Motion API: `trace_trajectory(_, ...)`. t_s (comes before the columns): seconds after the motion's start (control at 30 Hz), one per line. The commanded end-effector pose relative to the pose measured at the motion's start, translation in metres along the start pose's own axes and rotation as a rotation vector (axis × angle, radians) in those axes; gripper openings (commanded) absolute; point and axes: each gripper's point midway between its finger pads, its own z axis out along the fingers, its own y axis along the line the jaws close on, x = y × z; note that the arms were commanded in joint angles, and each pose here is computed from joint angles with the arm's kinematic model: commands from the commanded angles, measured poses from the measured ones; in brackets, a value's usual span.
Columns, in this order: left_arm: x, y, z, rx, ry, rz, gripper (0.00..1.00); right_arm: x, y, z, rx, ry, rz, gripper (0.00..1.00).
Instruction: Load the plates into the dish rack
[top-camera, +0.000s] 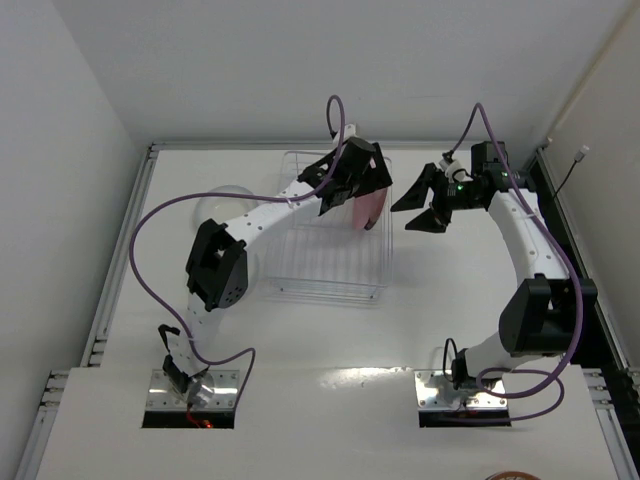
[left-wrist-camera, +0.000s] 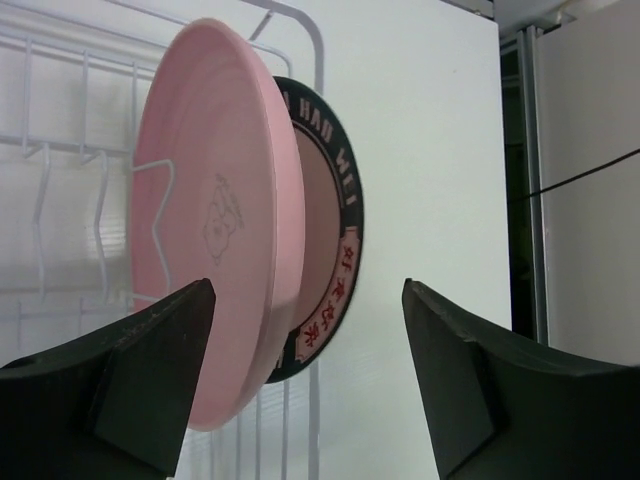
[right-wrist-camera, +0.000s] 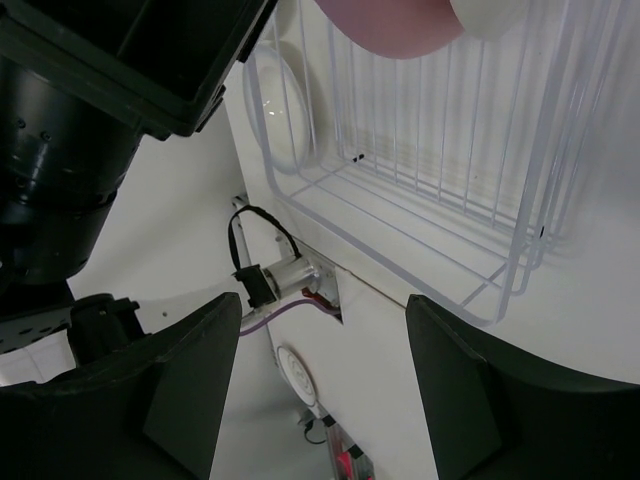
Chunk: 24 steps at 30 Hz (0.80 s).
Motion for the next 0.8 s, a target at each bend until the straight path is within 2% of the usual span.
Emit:
trace_trajectory(0.0,-0.016,-0.024,-0.008,0.044,-0.052,0.024,0.73,0.0,0.009,-0.006,-0.033,-0.017,-0.048,0.65)
trace_trajectory(0.13,-0.032,-0.038,-0.015,0.082,-0.088,0.051,0.74,0.0,0.009,-0.006,-0.033,-0.017,-0.048,0.65)
trace_trajectory(0.3,-0.076,-0.063,-0.052,0.143,-0.195,0.14,0.75,-0.001,0.011,-0.006,-0.044,-0.018,-0.055,0.65)
trace_trajectory(0.33,-0.089,-0.069,-0.061,0.16,-0.235,0.161,0.78,-0.001,0.011,-0.006,-0.044,-0.018,-0.064,0.65)
trace_trajectory(0.4,-0.106,-0.069,-0.077,0.154,-0.294,0.254,0.82,-0.001,0.011,-0.006,-0.044,-0.018,-0.064,0.72)
trace_trajectory(0.53,-0.151,-0.055,-0.12,0.054,-0.45,0.393,0.93,-0.005,0.014,-0.009,-0.041,-0.034,-0.089,0.79)
trace_trajectory(0.63,-0.193,-0.014,-0.15,-0.125,-0.561,0.443,0.99,-0.005,0.014,-0.009,-0.041,-0.034,-0.089,0.79)
trace_trajectory(0.77,-0.236,0.089,-0.167,-0.491,-0.597,0.39,0.99,-0.006,0.012,-0.007,-0.039,-0.029,-0.082,0.8)
